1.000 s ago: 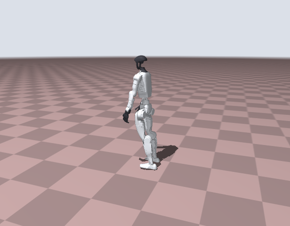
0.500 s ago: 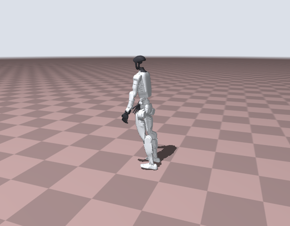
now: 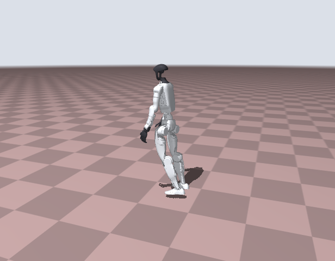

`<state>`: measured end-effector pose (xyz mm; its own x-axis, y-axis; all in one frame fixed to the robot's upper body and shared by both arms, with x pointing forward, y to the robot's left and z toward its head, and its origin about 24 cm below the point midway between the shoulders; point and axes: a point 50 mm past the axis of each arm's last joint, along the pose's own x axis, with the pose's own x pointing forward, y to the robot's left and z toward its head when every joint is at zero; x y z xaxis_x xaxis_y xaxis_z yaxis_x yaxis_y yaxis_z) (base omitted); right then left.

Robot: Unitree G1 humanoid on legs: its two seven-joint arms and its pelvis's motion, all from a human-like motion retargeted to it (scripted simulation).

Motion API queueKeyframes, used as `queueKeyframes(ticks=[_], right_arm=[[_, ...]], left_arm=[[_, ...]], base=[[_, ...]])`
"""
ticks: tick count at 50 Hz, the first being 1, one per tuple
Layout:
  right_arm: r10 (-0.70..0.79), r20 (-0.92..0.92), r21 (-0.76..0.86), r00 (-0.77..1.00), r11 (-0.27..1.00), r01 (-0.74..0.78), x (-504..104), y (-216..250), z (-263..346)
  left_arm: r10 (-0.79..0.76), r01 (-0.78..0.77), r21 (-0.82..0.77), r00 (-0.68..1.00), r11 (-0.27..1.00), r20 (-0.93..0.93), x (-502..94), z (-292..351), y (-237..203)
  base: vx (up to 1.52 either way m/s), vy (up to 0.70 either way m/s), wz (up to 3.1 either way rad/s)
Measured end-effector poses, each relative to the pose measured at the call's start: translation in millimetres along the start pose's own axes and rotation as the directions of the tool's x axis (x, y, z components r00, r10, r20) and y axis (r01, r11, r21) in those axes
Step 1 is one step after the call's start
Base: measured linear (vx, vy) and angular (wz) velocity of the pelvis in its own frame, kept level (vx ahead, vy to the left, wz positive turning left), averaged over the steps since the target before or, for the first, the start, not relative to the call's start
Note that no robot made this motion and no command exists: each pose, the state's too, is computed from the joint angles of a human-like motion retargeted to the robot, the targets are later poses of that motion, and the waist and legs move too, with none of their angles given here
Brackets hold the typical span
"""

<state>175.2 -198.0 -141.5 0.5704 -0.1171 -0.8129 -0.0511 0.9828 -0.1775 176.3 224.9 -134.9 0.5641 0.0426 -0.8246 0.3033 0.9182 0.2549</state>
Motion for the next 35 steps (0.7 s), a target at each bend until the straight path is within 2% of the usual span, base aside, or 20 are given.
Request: queueKeyframes(ticks=[4, 13, 25, 30, 35], right_arm=[[0.049, -0.043, -0.023, 0.998, 0.998, -0.05, 0, 4, -4], [0.076, -0.103, -0.11, 0.992, 0.99, -0.087, 0, -5, -7], [-0.053, 0.143, -0.089, 0.988, 0.994, 0.066, 4, -21, 40], [-0.043, 0.141, -0.111, 0.989, 0.992, 0.059, 3, -13, 30], [0.008, 0.126, -0.074, 0.992, 0.997, 0.001, 2, 0, 23]], left_arm=[[-0.036, 0.039, 0.044, 0.997, 0.998, -0.066, -4, -16, 1], [-0.128, 0.127, -0.017, 0.978, 0.992, -0.166, -17, -58, -13], [-0.044, -0.007, -0.184, 0.962, 0.983, -0.271, -45, -117, -27], [-0.061, -0.003, -0.196, 0.946, 0.981, -0.319, -59, -139, -32], [-0.089, 0.04, -0.152, 0.938, 0.988, -0.336, -53, -130, -20]], base=[[0.16, -0.12, -0.31], [0.19, -0.01, -0.22], [0.34, 0.12, -0.25], [0.54, 0.2, -0.12], [0.62, 0.23, 0.08]])
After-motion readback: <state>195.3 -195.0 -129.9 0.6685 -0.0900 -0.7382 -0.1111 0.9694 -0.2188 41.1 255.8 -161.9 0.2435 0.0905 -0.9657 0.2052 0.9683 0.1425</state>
